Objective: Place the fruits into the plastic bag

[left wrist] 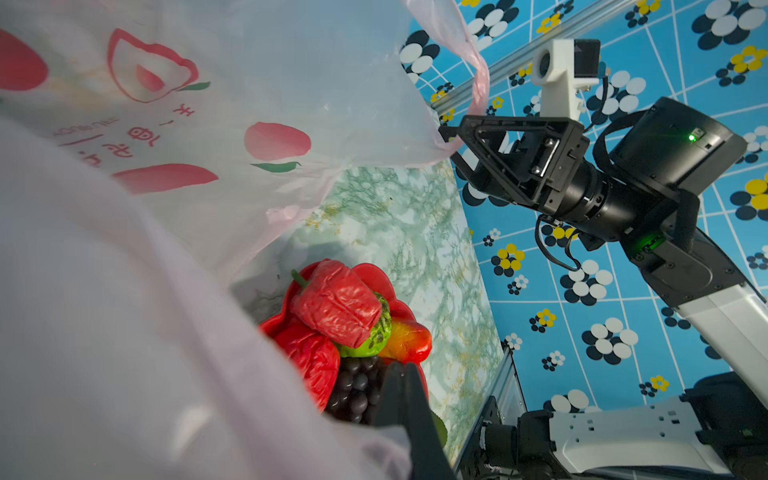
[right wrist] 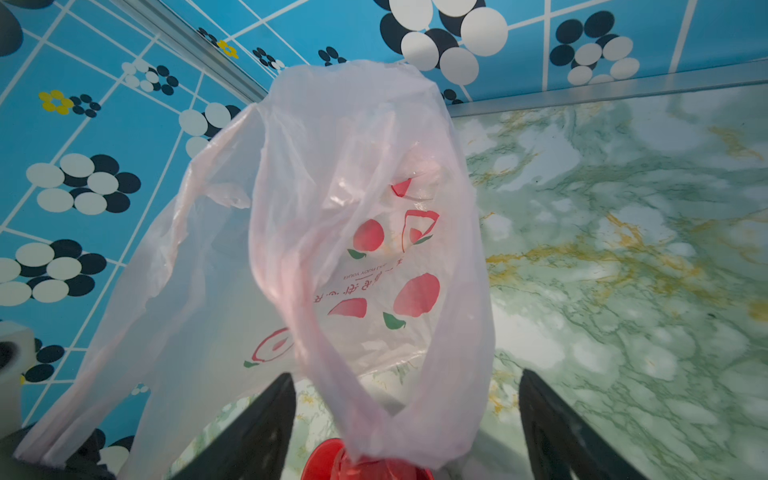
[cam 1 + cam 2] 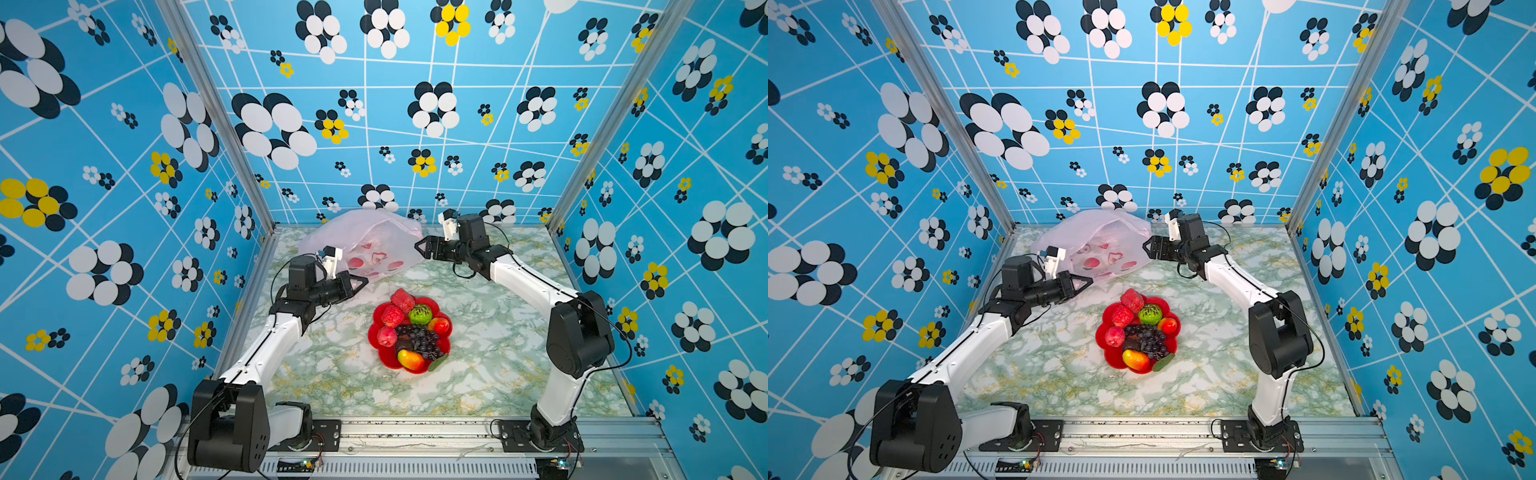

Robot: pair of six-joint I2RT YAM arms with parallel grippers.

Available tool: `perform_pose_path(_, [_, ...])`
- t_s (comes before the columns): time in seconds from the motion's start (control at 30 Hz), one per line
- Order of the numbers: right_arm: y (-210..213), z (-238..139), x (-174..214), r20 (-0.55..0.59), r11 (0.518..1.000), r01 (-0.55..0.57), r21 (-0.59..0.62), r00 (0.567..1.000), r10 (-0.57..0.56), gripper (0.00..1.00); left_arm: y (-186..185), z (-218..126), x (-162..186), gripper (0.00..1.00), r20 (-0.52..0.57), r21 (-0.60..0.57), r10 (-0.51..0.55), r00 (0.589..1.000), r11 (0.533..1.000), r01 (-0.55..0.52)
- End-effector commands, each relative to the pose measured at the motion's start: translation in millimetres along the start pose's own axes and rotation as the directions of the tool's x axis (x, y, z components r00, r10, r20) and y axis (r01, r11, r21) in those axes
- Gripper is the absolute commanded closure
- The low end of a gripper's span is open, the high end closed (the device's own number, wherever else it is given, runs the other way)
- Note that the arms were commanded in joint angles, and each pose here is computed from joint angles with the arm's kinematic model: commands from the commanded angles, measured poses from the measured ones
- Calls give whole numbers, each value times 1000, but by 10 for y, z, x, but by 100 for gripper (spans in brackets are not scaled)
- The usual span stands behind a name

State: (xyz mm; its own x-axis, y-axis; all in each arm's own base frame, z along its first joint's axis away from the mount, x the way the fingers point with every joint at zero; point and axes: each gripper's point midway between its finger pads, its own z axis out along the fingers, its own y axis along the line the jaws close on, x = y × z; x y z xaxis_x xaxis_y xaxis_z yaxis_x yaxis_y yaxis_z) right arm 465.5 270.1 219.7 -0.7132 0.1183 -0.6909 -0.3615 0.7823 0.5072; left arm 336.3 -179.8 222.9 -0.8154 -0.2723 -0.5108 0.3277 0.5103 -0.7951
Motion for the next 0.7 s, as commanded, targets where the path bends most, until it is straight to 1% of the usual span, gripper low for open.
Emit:
perform_pose_path(0.0, [194, -400, -268, 66, 1000, 14, -2, 998, -14, 12, -161, 113, 82, 100, -62, 31, 76, 995, 997, -74])
perform_pose_path(0.03, [236, -486, -299, 86, 1000, 14, -8, 996, -13, 10, -168, 142, 95, 100, -69, 31, 78, 995, 997, -76])
perform_pose_path(0.07, [264, -561, -329, 106, 1000, 12, -12, 994, -11, 4, -161, 163, 101, 100, -74, 30, 76, 994, 997, -74])
perform_pose_path(0.1, [300, -646, -357, 125, 1000, 14, -17, 992, -12, 1, -150, 184, 105, 100, -79, 29, 71, 994, 997, -69])
perform_pose_path(0.23, [409, -990, -435, 177, 1000, 26, -10, 984, -24, 1, -122, 230, 81, 100, -94, 26, 59, 994, 998, -57])
perform_pose_path(0.3, [419, -1144, -443, 185, 1000, 23, 14, 982, -25, 1, -137, 240, 64, 100, -102, 28, 62, 993, 998, -59])
perform_pose_path(0.43, [449, -1481, -418, 175, 998, 21, 65, 984, -32, 1, -131, 253, 78, 100, -119, 26, 70, 990, 997, -67])
perform_pose_path(0.67, [528, -2024, -220, 147, 995, 30, 93, 988, -43, 1, -76, 268, 170, 100, -118, 36, 56, 991, 998, -52])
